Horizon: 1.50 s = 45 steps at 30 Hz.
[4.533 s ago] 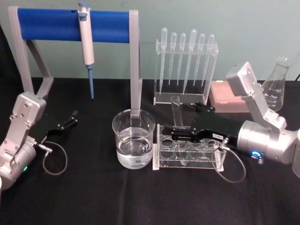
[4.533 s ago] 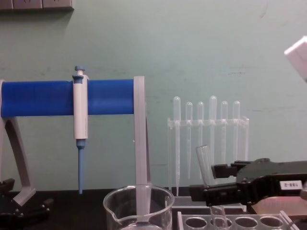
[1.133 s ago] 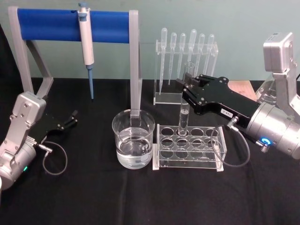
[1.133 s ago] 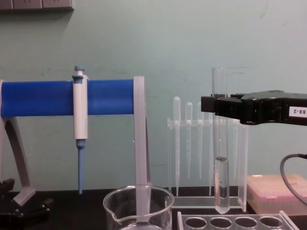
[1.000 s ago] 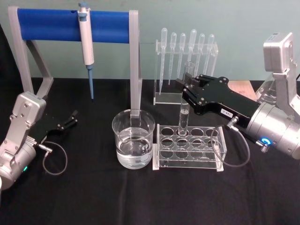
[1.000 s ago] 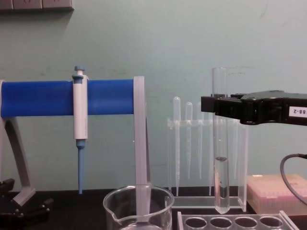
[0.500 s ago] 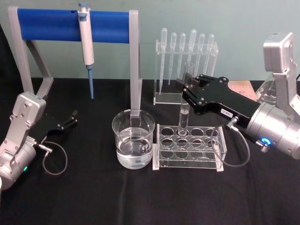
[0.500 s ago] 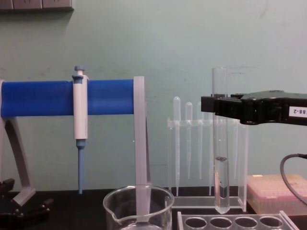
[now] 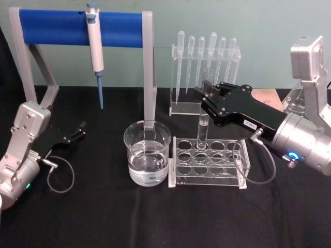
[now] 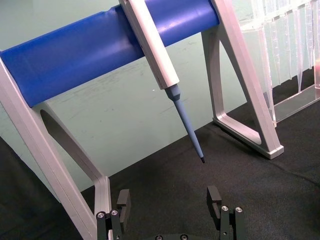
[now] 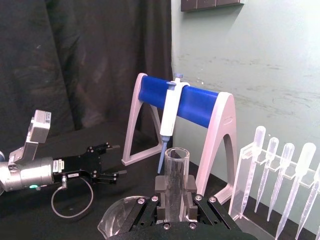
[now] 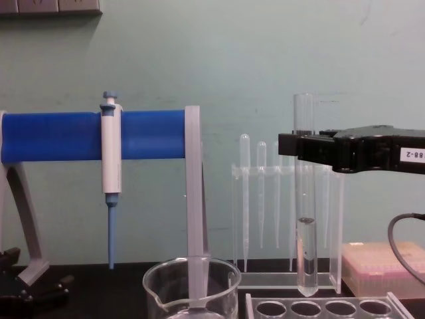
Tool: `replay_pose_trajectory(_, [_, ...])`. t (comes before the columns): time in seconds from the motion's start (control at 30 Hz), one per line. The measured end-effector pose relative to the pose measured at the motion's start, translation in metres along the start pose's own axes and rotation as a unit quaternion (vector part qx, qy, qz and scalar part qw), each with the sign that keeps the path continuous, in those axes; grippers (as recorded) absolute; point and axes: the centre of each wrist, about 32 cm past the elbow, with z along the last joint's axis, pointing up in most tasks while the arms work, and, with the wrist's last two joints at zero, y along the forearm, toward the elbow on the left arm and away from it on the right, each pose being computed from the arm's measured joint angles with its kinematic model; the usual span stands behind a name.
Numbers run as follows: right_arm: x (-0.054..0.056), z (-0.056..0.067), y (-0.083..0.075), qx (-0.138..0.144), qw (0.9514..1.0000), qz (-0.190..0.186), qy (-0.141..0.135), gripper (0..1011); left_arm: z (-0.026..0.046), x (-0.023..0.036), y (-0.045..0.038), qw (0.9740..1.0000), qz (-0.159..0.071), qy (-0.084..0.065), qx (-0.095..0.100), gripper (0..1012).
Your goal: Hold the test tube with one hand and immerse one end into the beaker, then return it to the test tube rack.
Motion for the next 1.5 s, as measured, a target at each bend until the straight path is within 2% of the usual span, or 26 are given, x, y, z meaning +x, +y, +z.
replay_pose_trajectory(1.5, [0.0, 0.0, 0.0, 0.0, 1.0, 0.0, 0.0, 225, 0.0, 0.0, 0.0, 1.0, 0.0, 0.0, 0.0, 1000])
